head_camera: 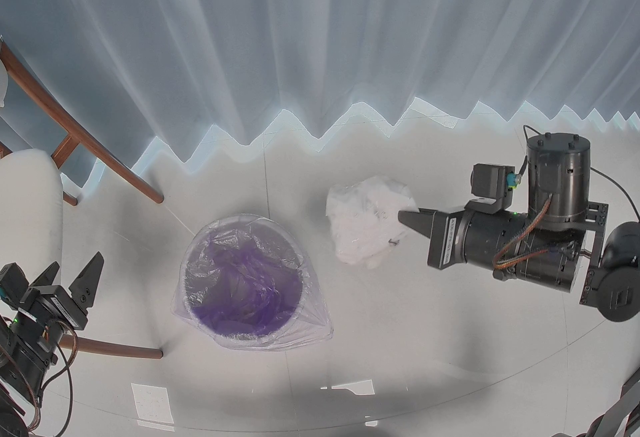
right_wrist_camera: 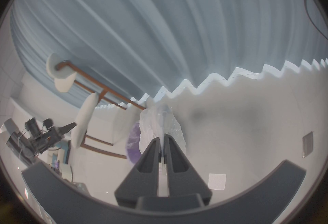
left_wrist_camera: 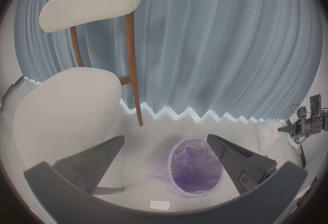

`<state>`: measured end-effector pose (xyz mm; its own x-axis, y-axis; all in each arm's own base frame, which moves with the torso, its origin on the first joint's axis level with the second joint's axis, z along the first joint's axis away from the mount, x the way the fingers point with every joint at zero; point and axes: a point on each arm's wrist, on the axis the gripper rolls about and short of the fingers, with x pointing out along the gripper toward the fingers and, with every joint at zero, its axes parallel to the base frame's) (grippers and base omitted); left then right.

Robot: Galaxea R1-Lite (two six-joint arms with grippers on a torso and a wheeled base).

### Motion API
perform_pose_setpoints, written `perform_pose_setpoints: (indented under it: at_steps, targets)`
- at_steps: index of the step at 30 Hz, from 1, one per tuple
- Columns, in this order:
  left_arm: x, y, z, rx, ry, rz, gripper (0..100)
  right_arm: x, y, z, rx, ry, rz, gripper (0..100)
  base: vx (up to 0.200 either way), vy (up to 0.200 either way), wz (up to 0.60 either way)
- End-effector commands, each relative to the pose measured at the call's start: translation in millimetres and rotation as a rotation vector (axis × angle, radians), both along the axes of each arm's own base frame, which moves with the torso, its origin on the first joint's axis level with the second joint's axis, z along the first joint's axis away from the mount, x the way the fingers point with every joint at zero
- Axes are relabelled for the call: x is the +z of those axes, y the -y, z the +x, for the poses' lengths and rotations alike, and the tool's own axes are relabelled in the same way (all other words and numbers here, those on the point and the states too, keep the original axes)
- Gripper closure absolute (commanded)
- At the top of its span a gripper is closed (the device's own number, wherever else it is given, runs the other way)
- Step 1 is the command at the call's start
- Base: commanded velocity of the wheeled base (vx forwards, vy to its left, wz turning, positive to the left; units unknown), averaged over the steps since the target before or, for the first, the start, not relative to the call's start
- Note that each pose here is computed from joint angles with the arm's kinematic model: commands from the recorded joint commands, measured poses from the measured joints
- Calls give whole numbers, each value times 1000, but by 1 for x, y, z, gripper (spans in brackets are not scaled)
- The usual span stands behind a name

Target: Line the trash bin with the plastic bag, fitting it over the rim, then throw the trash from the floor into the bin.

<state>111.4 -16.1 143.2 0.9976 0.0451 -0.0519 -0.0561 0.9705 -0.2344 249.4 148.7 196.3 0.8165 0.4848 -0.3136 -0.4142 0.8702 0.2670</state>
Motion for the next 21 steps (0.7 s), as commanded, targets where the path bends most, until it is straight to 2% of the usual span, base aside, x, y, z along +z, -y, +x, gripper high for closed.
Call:
perform_pose_setpoints:
  at_steps: [1,11,18,21]
  targets:
    - [0,-4,-7,33,21,-4,0,-4,-15,-12,83,2,-11,100,0,0,0]
    - [3,-16,-18,134,56,-5,0,-41,-63,4,233,9,-76,100,0,0,0]
    - [3,-21,-34,183,74,-1,0,-61,-82,18,259,-12,-113,100,0,0,0]
    - [3,-21,-58,173,129,24,0,-66,-95,35,256,-2,-109,100,0,0,0]
